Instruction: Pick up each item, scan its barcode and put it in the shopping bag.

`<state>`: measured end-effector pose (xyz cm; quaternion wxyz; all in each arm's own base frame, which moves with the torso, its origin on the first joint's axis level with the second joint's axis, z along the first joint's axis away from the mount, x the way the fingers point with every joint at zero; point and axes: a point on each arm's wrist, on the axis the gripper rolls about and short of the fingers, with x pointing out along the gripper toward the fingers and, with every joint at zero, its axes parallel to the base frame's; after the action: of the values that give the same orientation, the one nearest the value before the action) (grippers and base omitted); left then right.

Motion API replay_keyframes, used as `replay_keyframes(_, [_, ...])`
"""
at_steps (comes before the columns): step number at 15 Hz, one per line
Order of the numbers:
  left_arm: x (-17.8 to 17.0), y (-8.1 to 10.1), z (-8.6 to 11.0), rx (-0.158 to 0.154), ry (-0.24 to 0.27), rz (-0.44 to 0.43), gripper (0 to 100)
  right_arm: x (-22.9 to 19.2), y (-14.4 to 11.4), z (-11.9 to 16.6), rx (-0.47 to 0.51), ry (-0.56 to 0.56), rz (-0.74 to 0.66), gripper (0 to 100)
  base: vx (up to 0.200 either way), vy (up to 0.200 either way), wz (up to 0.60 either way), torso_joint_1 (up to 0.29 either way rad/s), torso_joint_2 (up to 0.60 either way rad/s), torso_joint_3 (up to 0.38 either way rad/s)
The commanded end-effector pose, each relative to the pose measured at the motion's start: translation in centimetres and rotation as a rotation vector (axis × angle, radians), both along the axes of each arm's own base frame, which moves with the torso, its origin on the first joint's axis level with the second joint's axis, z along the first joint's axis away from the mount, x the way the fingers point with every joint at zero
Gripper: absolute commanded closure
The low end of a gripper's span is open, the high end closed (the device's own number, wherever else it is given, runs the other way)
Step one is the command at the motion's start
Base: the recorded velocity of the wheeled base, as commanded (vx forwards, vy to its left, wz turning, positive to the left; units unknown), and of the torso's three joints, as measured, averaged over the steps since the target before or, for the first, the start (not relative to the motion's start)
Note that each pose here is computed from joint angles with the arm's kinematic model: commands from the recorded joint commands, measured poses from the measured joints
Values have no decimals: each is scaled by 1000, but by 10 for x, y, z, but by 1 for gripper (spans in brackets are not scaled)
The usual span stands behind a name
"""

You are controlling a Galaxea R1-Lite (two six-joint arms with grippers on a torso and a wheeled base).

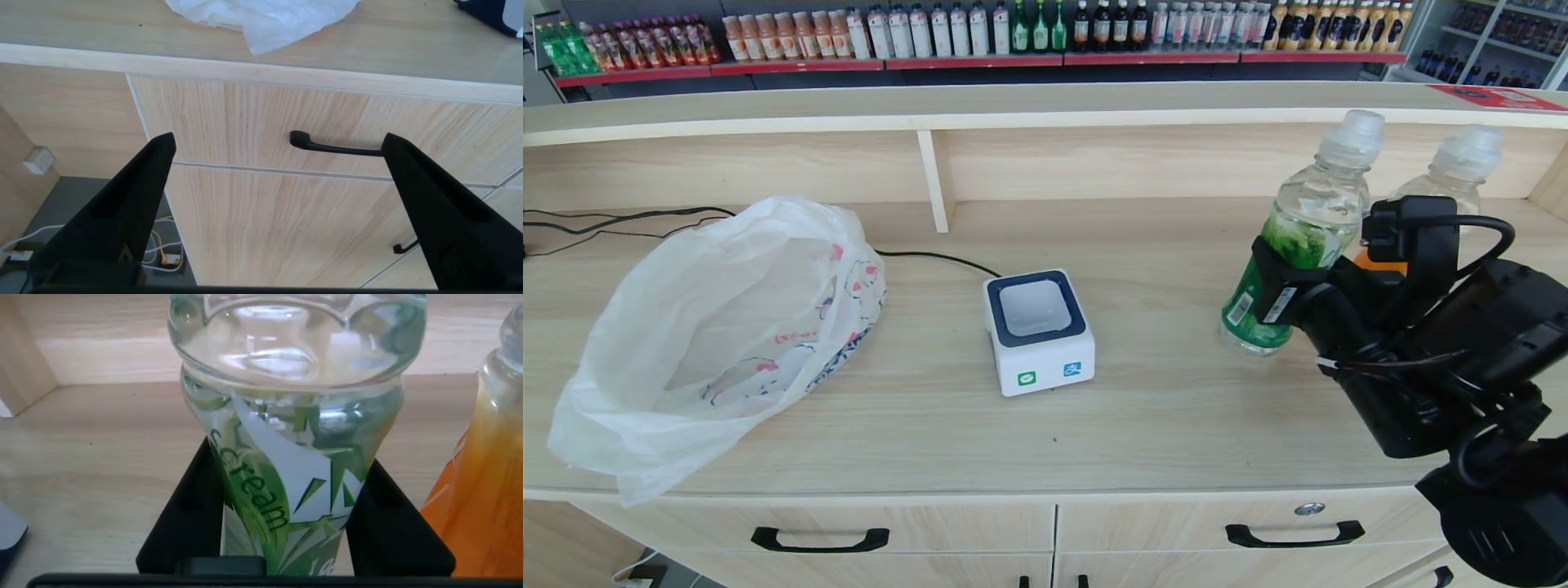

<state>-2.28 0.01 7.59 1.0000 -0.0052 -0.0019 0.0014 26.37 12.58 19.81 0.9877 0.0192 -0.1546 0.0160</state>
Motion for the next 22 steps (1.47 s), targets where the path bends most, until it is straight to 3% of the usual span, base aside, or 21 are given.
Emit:
replay_keyframes(1, [0,0,0,0,-1,0,0,-5,-2,7,12,-24,1,100,0,0,0,0,0,0])
replay_keyframes(12, [0,0,0,0,-1,0,0,-29,-12,20,33,-66,21,100,0,0,0,0,0,0])
replay_keyframes(17, [0,0,0,0,-1,0,0,-66,-2,28,62,-88,159,100,0,0,0,0,0,0])
replay_keyframes(22, [0,0,0,0,-1,0,0,-92,-9,33,68,-112,214,100,0,0,0,0,0,0])
